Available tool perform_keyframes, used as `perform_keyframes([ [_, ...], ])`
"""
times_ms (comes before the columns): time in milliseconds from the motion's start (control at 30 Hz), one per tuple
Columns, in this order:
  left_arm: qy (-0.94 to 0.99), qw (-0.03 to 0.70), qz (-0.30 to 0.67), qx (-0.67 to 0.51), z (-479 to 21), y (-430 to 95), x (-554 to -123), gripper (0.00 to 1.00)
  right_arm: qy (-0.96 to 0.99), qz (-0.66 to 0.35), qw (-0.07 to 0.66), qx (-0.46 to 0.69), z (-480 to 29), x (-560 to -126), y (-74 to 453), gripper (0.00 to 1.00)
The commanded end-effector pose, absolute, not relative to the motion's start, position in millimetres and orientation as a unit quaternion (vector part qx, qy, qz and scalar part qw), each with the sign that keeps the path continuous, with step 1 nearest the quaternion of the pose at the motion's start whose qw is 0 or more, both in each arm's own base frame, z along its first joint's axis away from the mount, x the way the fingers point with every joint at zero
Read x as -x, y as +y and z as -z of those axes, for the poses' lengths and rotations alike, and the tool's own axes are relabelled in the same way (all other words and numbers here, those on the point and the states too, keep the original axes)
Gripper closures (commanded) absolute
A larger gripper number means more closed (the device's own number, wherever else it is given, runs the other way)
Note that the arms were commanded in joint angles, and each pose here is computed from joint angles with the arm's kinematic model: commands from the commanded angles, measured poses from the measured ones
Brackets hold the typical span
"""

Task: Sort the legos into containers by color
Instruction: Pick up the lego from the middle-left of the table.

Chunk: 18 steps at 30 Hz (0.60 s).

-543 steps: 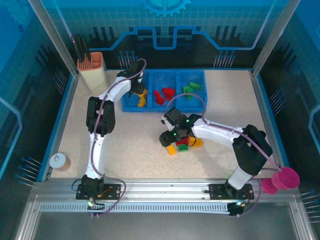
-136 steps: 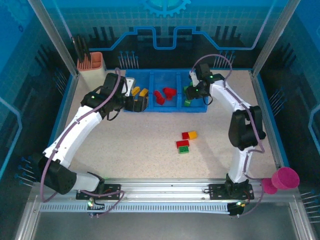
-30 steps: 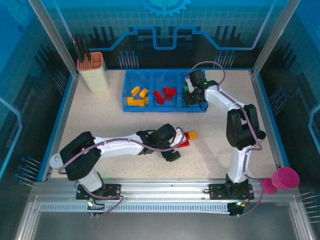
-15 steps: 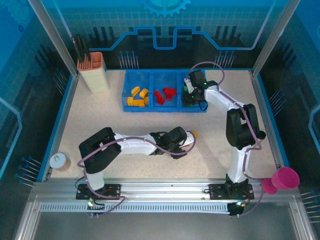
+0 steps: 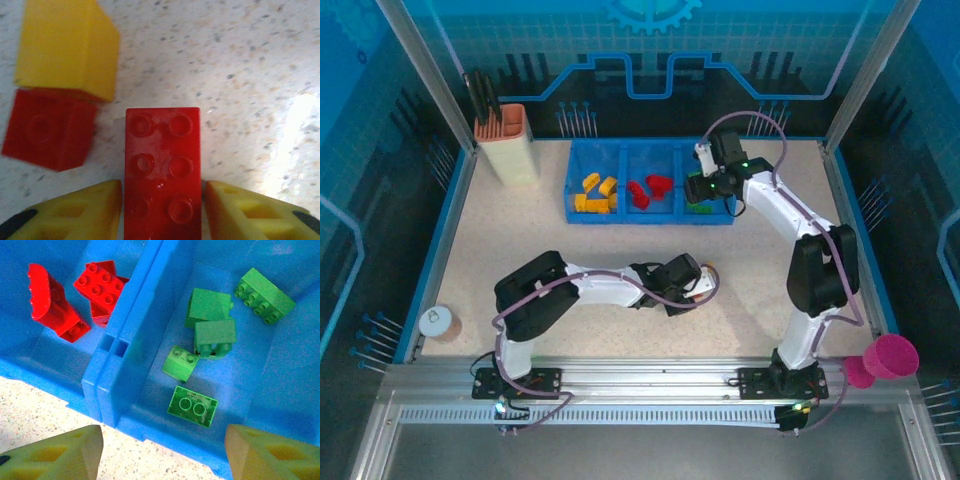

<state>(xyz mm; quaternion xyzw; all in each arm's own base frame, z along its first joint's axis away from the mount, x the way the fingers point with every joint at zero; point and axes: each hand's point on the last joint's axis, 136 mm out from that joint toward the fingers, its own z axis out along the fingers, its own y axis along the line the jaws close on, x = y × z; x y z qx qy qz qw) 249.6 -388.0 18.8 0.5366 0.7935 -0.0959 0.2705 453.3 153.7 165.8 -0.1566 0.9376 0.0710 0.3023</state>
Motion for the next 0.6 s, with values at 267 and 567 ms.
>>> perform_keyframes([
  [267,0.817,0.228,0.096,-0.521,-18.3,-366.8,-234.2,0.79,0.955,-0.092,0.264,0.100,-158.6,-395.5,119.1,0.33],
  [567,0.850,0.315,0.159,-0.392,-137.1,-325.3,-291.0,0.81,0.972,-0.139,0.178,0.070,-114.9,-316.5,125.4,0.31],
])
